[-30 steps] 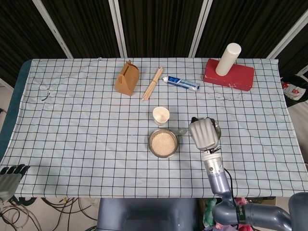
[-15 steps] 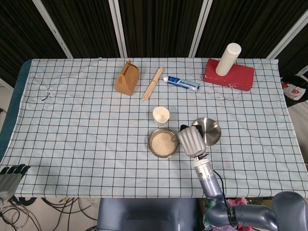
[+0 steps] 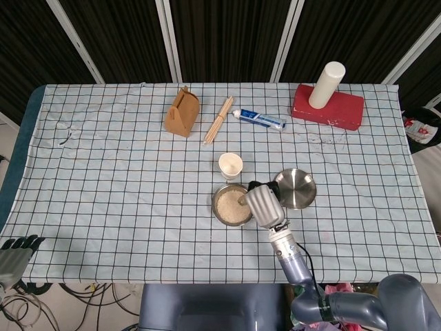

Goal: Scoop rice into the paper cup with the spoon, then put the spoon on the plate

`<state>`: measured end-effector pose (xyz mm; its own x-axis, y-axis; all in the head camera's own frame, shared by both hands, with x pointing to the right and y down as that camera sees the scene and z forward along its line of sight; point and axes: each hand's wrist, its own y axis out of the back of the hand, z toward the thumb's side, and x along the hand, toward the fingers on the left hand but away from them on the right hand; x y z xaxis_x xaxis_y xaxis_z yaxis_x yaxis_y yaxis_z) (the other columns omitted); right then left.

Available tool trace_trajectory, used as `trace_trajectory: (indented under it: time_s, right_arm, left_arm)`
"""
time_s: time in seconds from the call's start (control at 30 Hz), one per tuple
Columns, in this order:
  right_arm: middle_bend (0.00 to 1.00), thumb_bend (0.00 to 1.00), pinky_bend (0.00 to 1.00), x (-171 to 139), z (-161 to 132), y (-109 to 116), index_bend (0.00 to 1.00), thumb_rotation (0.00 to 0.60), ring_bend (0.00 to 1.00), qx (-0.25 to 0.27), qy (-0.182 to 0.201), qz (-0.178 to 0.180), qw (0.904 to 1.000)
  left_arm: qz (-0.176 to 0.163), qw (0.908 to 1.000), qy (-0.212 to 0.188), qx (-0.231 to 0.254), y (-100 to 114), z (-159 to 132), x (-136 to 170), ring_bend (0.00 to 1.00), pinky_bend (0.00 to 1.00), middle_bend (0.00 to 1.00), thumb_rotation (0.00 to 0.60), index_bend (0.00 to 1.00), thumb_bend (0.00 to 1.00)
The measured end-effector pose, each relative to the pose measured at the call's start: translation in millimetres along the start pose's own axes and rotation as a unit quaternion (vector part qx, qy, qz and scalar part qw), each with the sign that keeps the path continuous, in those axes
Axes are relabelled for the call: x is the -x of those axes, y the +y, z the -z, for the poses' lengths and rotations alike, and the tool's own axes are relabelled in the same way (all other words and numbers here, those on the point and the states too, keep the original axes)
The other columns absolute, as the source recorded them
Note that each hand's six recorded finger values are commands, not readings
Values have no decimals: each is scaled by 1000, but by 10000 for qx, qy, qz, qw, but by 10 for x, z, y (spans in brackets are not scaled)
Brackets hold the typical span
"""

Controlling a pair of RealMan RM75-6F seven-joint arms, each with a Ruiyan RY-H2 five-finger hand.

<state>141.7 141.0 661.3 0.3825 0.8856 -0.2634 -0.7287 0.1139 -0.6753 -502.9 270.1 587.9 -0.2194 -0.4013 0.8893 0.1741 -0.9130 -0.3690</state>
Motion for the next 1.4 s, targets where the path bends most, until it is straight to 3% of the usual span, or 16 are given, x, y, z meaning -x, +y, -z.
trace_trajectory:
  time_s: [0.4,0.6,0.73,1.03,1.13,1.4]
  right_arm:
    - [1000,407,1000,-91,-157,4,630,600,1000,-20,265,42,9996]
    - [1000,407,1000,-125,-207,-28,630,600,1000,455,200,-311,9983]
    - [1000,406,1000,-137,-228,-66,630,600,1000,942,49,-751,9927]
    - [1000,407,1000,-149,-194,-84,636,600,1000,1862,-245,-1305,9735]
    - [1000,407,1000,-157,-177,-80,636,600,1000,2092,-298,-1397,9674]
    - [1000,408,1000,-157,-101,-98,636,600,1000,2180,-385,-1424,9647]
  left_arm:
    - [44,10000,-51,19,3,-5,0,0,0,0,600,0,81]
    - [68,10000,-51,14,-4,-2,1,0,0,0,600,0,81]
    - [78,10000,-34,5,-3,7,-1,0,0,0,600,0,81]
    - [89,9999,-15,-45,-6,10,1,0,0,0,600,0,81]
    - [86,10000,-2,-42,-3,13,0,0,0,0,600,0,81]
    - [83,10000,5,-51,-4,13,0,0,0,0,600,0,81]
